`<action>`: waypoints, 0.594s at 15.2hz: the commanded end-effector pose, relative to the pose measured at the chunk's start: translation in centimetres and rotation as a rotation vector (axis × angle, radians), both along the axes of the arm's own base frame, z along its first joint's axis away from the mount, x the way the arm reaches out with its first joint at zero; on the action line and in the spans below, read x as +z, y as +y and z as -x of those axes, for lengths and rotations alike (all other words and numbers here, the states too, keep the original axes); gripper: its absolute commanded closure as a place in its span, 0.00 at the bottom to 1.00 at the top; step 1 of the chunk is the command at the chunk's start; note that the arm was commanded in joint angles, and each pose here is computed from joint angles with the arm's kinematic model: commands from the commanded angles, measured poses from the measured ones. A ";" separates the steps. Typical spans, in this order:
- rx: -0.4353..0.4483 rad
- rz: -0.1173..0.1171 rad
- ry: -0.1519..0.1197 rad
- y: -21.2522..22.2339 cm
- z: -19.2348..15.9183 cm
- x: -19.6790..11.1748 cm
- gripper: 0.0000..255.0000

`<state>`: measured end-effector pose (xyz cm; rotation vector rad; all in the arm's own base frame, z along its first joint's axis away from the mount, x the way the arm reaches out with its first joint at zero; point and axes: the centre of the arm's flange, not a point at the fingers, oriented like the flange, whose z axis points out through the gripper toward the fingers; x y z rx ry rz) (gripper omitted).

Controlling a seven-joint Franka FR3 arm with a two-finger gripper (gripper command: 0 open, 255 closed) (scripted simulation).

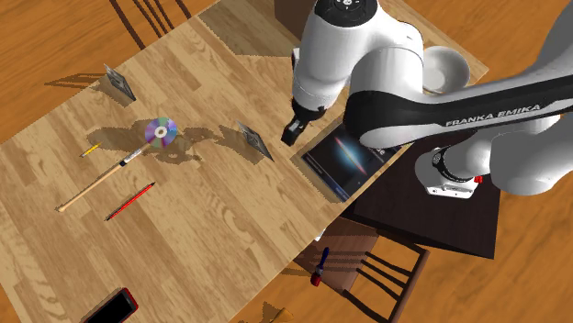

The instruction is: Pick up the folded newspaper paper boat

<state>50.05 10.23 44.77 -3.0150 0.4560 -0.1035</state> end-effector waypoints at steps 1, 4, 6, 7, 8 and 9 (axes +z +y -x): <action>-0.022 0.002 0.001 0.6 -2.0 -1.8 0.00; -0.054 0.007 0.003 1.4 -4.8 -4.5 0.00; -0.075 0.010 0.005 1.8 -6.7 -6.3 0.00; -0.086 0.011 0.006 2.1 -7.7 -7.2 0.00; -0.096 0.013 0.007 2.3 -8.6 -8.1 0.00; -0.107 0.015 0.008 2.5 -9.6 -9.0 0.00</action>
